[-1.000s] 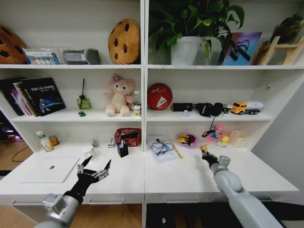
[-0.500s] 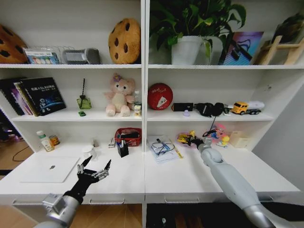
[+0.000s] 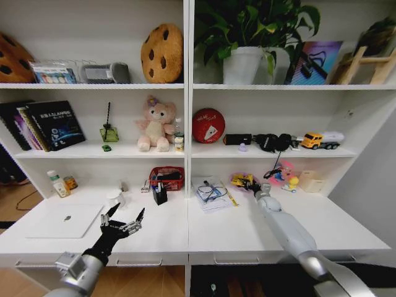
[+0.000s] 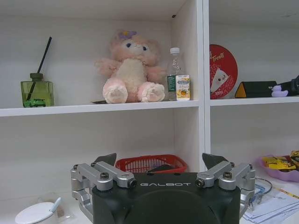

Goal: Organize the objects on the table.

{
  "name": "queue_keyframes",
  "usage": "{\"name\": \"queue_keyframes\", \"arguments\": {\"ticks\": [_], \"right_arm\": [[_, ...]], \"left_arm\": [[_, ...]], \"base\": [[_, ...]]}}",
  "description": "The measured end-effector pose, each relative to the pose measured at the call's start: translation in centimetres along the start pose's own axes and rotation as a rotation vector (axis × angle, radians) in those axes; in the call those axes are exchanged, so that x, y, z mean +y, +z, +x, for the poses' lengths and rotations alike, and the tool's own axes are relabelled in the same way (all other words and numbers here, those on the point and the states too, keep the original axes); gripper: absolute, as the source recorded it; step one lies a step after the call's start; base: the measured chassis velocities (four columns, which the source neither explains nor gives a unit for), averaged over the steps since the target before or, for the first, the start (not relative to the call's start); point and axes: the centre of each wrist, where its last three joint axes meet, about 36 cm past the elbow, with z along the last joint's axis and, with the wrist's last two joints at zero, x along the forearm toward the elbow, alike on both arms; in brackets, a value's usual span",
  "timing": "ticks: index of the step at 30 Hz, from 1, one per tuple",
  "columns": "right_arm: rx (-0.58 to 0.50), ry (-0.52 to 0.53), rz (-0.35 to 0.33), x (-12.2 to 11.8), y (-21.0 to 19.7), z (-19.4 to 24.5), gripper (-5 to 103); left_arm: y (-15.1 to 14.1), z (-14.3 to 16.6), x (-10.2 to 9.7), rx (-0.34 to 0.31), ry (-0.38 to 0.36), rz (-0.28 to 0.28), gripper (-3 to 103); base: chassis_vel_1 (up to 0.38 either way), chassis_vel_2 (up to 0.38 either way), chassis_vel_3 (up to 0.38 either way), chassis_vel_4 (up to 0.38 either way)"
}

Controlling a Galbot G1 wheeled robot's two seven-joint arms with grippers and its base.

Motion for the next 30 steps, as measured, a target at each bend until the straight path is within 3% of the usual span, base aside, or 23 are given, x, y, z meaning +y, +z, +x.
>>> {"name": "queue_keyframes", "arguments": {"ticks": [1,5,13,19,26,30], "right_arm": [[0.0,0.0,0.0,0.0,0.0,0.0,47],[-0.038,-0.011,0.001,-1.1,-1.8,2.8,63],[-0.103,0.023,0.104,-4.6,-0.3,12.0,95],[-0.125,0.071,0.129,-5.3,1.5,13.1,100],[-0.076,0.046,0.113,-3.0,3.3,15.5,100],[-0.058,-0.023,0.09,-0.3,4.4,19.5,100]], "left_arm": [[0.0,0.0,0.0,0.0,0.0,0.0,100],[0.0,0.0,0.0,0.0,0.0,0.0,100],[0.0,0.0,0.0,0.0,0.0,0.0,100],[0.0,0.0,0.0,0.0,0.0,0.0,100],[0.0,0.0,0.0,0.0,0.0,0.0,100],[0.0,0.0,0.0,0.0,-0.001,0.0,100]], "base": [[0.0,0.0,0.0,0.0],[0.0,0.0,0.0,0.0],[0.0,0.0,0.0,0.0],[0.0,0.0,0.0,0.0],[0.0,0.0,0.0,0.0],[0.0,0.0,0.0,0.0]]}}
